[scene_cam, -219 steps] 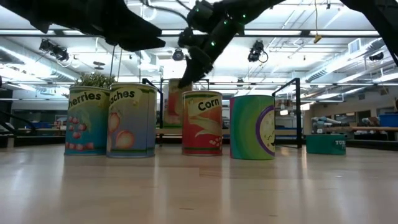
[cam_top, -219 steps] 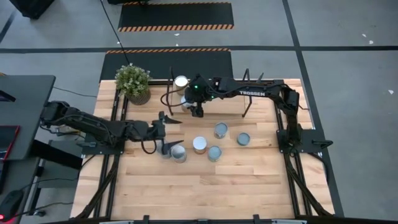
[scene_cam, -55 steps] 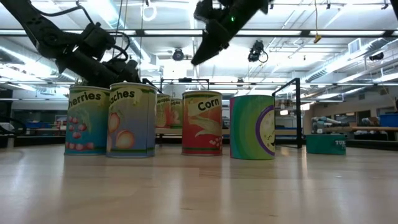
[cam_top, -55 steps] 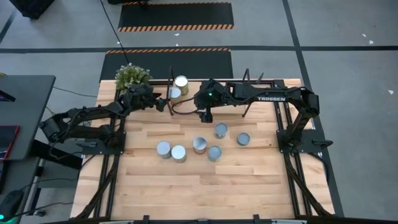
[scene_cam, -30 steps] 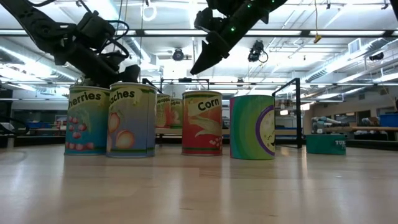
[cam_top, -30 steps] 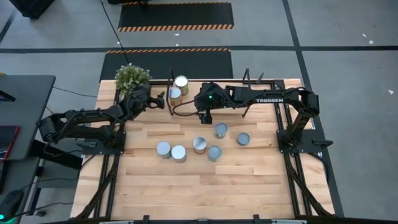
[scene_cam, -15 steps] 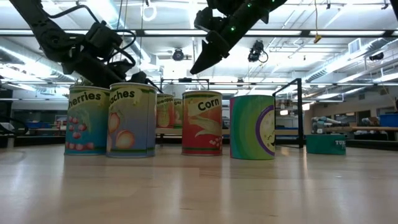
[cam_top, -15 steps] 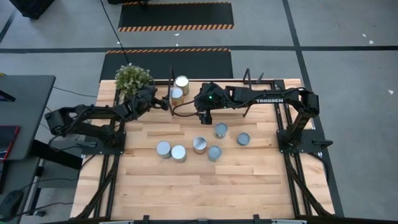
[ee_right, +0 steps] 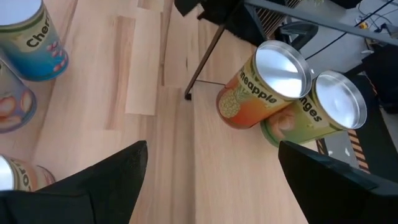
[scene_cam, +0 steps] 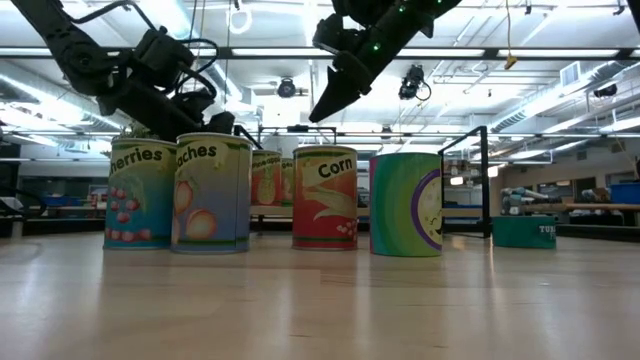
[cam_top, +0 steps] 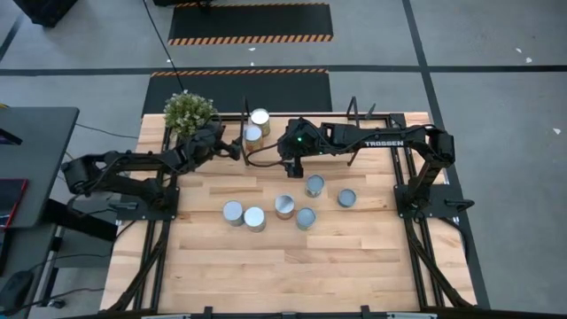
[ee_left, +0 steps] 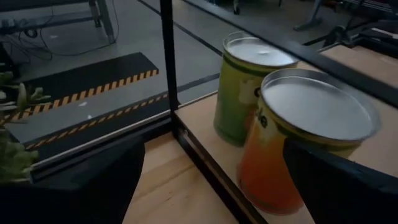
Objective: Pick and place cans onto a shelf
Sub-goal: Put the canned pineapple on the shelf, then put the canned cherries on the shelf
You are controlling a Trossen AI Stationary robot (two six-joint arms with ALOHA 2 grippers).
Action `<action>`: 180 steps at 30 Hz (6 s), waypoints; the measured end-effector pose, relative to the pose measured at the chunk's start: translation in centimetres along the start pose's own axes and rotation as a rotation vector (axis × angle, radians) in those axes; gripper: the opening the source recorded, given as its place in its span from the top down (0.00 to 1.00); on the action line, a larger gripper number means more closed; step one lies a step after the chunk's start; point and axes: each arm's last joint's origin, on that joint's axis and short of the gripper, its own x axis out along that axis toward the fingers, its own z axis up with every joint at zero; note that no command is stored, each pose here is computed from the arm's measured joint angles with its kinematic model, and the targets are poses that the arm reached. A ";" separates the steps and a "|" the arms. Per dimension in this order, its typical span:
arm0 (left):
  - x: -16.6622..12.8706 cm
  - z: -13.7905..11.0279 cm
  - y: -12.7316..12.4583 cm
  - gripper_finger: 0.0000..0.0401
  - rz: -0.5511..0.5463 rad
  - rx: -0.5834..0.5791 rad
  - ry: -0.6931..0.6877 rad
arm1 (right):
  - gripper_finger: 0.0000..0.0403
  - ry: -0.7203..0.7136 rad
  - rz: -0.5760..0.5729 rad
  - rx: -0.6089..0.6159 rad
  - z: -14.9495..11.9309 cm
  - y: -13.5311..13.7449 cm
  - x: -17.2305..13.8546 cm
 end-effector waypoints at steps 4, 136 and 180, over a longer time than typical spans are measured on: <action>-0.8 0.3 0.1 0.03 0.038 0.015 -0.003 | 0.08 0.011 -0.015 0.005 -0.1 0.0 0.0; -11.6 -4.2 -12.6 0.27 -0.533 0.770 0.696 | 0.08 0.122 -0.003 -0.020 -0.7 7.1 -5.3; -0.3 7.4 -17.6 0.27 -0.439 0.802 0.364 | 0.08 -0.148 0.133 0.055 -5.3 0.9 -2.6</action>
